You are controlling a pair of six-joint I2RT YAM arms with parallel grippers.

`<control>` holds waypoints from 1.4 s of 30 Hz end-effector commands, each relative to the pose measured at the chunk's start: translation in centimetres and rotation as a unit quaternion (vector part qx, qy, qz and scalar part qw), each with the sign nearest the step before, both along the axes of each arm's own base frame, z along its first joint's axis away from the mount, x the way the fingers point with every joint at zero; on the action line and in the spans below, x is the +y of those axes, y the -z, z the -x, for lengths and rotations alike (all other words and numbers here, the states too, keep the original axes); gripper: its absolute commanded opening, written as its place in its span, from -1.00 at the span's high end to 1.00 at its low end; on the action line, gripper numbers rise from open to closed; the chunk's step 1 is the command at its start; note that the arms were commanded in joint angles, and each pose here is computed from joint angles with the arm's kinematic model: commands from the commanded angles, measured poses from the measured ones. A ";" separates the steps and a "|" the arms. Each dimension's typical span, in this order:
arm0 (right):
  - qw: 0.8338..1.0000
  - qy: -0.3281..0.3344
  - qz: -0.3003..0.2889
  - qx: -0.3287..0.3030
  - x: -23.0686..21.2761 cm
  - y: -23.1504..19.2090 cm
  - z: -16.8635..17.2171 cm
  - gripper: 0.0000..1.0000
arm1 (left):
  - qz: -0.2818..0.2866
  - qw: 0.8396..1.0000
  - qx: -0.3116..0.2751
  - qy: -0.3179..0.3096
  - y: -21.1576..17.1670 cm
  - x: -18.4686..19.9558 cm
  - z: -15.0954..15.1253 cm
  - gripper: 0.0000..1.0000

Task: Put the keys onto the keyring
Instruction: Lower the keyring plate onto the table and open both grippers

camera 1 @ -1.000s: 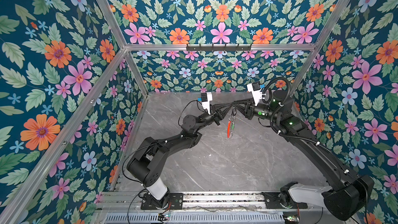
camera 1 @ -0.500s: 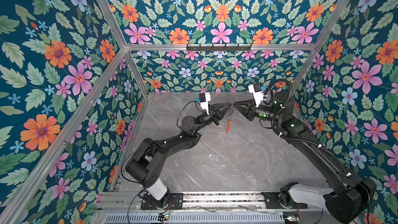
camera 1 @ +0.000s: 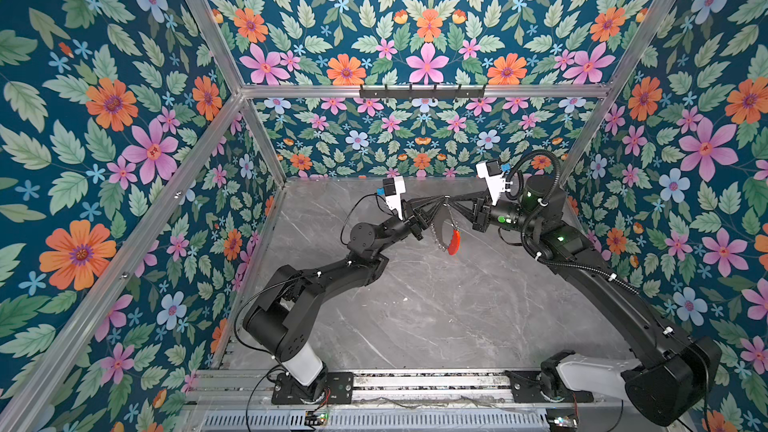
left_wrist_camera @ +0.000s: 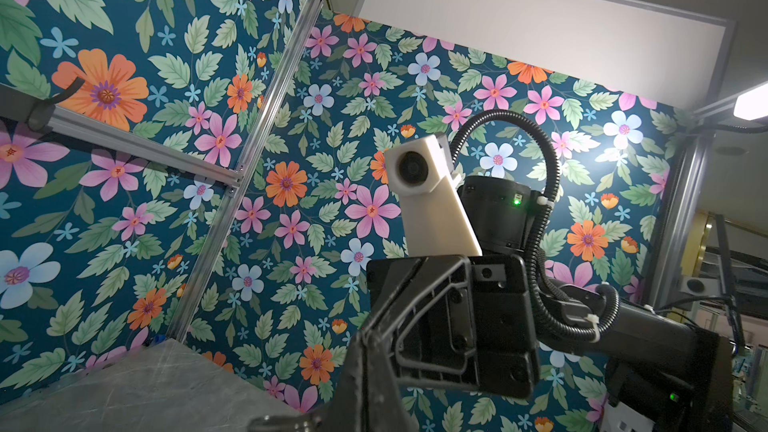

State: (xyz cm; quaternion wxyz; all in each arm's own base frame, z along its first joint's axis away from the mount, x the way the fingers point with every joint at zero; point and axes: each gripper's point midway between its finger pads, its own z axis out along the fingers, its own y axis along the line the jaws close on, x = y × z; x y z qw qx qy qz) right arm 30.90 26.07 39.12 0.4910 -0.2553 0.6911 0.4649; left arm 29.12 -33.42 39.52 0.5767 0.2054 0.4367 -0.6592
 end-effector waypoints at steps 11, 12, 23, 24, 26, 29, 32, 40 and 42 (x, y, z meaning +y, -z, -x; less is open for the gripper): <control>0.999 0.051 -0.015 -0.006 -1.0 1.6 -1.1 1.00 | -0.116 0.981 0.017 -0.154 6.2 2.0 -2.6 0.12; 0.998 0.058 -0.014 0.002 -1.1 2.3 -1.4 1.00 | -0.140 0.973 0.026 -0.181 7.4 2.6 -3.0 0.07; 0.991 0.082 0.003 0.107 1.9 10.6 -4.8 1.00 | -0.239 0.871 0.162 -0.398 17.4 13.7 -2.3 -0.06; 0.991 0.072 0.000 0.111 2.9 10.7 -5.1 1.00 | -0.246 0.865 0.162 -0.406 17.7 14.1 -2.2 -0.06; 0.991 0.046 -0.015 0.123 4.9 10.9 -5.6 1.00 | -0.269 0.853 0.161 -0.418 18.1 14.7 -2.1 -0.08; 0.988 0.002 -0.040 0.146 7.4 11.2 -6.4 1.00 | -0.294 0.834 0.163 -0.438 18.0 15.7 -2.1 -0.12; 0.985 -0.019 -0.038 0.170 8.3 13.0 -6.9 1.00 | -0.291 0.821 0.156 -0.466 17.4 17.0 -1.9 -0.15; 0.962 -0.039 0.056 0.264 5.0 23.1 -3.1 1.00 | -0.304 0.803 0.149 -0.490 18.1 18.1 -1.9 -0.15; 0.955 -0.028 0.076 0.287 3.3 25.6 -2.3 1.00 | -0.307 0.798 0.155 -0.494 18.6 18.2 -2.1 -0.22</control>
